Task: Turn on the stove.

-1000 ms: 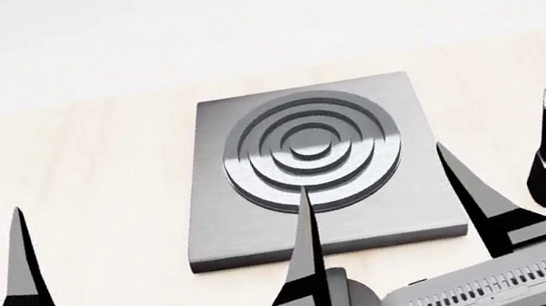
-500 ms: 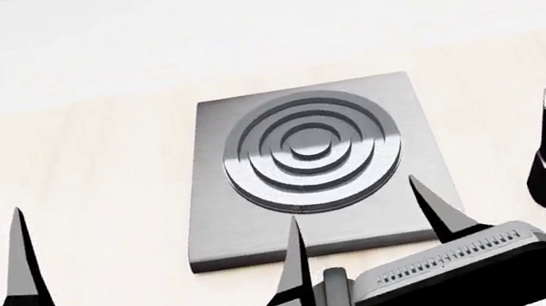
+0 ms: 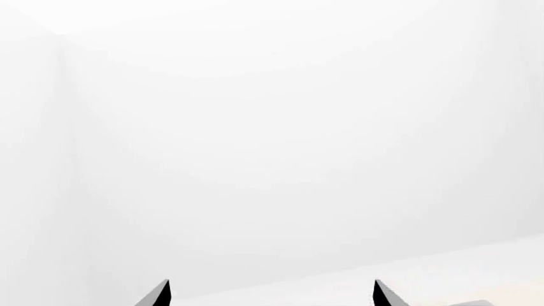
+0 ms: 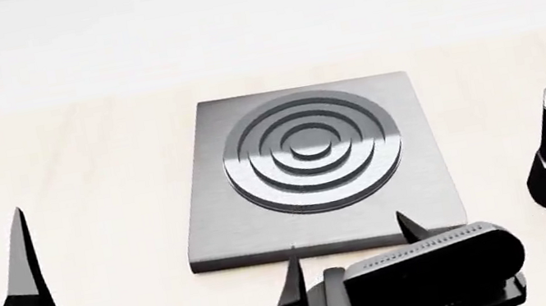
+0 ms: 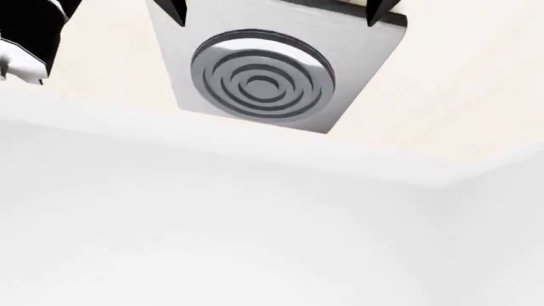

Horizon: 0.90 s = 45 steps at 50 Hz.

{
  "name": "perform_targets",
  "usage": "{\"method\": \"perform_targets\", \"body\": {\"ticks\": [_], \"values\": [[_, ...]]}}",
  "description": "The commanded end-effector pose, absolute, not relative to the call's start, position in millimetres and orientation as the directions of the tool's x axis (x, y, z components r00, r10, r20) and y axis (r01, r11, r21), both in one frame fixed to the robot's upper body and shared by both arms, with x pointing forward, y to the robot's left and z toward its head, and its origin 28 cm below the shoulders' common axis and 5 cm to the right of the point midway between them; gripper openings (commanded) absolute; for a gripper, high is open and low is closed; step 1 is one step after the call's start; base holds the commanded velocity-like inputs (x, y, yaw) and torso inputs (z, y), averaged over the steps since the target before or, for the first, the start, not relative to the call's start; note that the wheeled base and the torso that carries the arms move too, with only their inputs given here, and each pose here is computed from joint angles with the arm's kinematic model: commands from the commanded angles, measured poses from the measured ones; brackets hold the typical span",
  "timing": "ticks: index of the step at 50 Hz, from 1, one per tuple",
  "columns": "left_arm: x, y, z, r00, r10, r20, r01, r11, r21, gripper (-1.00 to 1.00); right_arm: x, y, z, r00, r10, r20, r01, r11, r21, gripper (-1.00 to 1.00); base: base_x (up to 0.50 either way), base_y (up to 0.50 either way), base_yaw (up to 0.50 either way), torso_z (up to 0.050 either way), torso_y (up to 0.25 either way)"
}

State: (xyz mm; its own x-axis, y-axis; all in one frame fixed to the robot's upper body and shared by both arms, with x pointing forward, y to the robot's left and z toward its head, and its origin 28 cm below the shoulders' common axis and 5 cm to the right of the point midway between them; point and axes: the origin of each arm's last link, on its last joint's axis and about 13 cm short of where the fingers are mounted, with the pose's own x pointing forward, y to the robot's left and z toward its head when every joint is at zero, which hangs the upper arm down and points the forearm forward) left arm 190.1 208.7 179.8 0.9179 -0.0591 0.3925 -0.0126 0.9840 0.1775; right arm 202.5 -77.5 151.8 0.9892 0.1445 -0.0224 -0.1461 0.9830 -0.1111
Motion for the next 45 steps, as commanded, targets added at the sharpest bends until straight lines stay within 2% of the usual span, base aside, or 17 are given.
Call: {"method": "perform_targets", "body": {"ticks": [1, 45], "values": [[190, 209, 180, 0.918, -0.060, 0.392, -0.012, 0.984, 0.177, 1.00, 208, -78, 143, 0.983, 0.155, -0.099, -0.162, 0.984, -0.074, 1.00, 0.00, 0.00, 0.00, 0.000, 0.000], [190, 210, 180, 0.919, -0.050, 0.390, -0.019, 0.985, 0.171, 1.00, 221, -81, 114, 0.965, 0.149, -0.216, -0.165, 0.984, -0.061, 1.00, 0.00, 0.00, 0.00, 0.000, 0.000]]}}
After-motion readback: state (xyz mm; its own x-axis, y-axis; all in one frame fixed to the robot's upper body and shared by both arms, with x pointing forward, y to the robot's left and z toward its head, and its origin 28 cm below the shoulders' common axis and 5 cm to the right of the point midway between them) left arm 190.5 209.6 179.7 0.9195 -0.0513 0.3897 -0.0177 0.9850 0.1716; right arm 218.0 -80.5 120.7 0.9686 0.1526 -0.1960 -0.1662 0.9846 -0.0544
